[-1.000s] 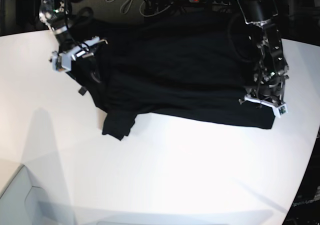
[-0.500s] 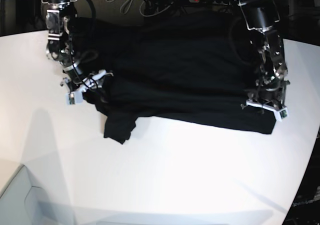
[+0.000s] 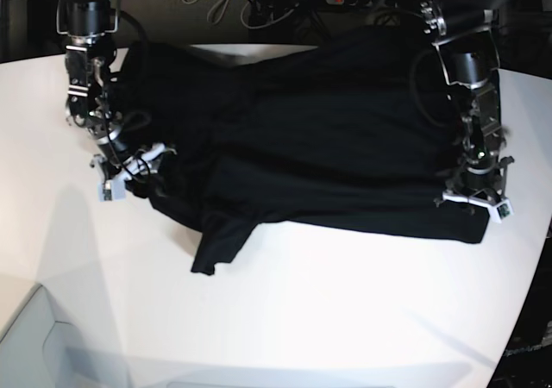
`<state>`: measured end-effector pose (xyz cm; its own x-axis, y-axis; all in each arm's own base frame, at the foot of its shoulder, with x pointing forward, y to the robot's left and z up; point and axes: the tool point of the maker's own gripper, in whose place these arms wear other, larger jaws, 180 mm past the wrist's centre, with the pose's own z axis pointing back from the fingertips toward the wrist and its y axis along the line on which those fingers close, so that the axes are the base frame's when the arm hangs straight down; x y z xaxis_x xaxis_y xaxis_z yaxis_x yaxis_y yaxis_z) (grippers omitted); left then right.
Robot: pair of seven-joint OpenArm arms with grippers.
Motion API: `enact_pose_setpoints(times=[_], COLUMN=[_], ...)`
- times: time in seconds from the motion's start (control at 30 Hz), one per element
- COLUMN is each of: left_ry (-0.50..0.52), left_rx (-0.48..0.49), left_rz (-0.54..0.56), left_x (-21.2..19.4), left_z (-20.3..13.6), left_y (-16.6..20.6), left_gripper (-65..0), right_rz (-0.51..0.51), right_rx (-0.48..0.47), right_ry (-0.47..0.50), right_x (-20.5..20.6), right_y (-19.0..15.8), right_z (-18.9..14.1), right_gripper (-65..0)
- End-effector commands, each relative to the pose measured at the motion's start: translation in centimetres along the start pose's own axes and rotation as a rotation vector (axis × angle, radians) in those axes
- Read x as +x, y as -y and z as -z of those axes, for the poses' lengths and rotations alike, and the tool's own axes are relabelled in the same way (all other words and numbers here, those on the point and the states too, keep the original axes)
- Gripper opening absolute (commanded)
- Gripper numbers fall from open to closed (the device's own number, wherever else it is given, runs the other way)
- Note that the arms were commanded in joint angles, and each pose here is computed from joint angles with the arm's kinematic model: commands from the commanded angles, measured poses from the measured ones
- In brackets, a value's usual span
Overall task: Layout the t-shirt on the table in an organized manner, then fold the t-shirt properly
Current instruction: 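Release the shirt and move both grippers to new edge points, then grasp the shirt edges and pull the right gripper away from the left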
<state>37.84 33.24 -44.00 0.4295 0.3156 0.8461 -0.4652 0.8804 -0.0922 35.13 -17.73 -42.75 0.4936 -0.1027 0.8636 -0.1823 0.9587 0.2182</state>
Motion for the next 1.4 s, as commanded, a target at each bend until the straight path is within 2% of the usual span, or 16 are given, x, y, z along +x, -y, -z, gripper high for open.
enact_pose_setpoints(times=[0.0, 0.23, 0.37, 0.47, 0.6, 0.77, 0.87, 1.0, 1.2, 1.37], left_ry=[-0.111, -0.075, -0.054, -0.05, 0.015, 0.171, 0.235, 0.16, 0.011, -0.083], left_rx=[0.038, 0.047, 0.044, 0.043, 0.023, -0.015, -0.05, -0.078, -0.073, -0.048], left_rz=[0.0, -0.004, -0.006, -0.007, -0.015, -0.009, -0.02, -0.002, 0.015, 0.025], left_x=[-2.2, -0.3, 1.2, 1.5, 3.9, 9.7, 11.8, 10.6, 4.2, 0.1], left_z=[0.0, 0.4, 0.8, 0.8, 0.6, -0.9, -2.4, -4.7, -6.3, -6.1], left_y=[-1.0, -1.6, -1.3, -1.2, -0.3, 1.3, 3.0, 3.9, 3.3, 2.0], left_gripper=[-43.2, -43.2, -43.2, -43.2, -43.2, -43.2, -43.2, -43.2, -43.2, -43.2], right_rz=[-0.025, 0.035, 0.044, 0.055, 0.022, -0.055, -0.097, -0.085, -0.084, -0.089], right_rx=[-0.028, -0.115, -0.266, -0.334, -0.314, -0.238, -0.192, -0.15, -0.071, -0.071], right_ry=[-0.027, -0.075, -0.056, -0.054, -0.026, 0.12, 0.188, 0.219, 0.153, 0.107], right_x=[0.4, 1.3, 3.1, 3.1, 3.3, 7.4, 9.2, 9.0, 5.7, 3.7], right_y=[1.3, 5.8, 9.5, 10.7, 9.7, 5.4, 2.6, -0.4, -3.9, -3.7], right_z=[0.3, 3.0, 2.8, 2.4, 1.5, -0.3, -1.8, -3.0, -2.6, -3.4], right_gripper=[-30.9, -31.0, -31.0, -31.0, -31.0, -31.0, -31.0, -31.0, -30.9, -30.6])
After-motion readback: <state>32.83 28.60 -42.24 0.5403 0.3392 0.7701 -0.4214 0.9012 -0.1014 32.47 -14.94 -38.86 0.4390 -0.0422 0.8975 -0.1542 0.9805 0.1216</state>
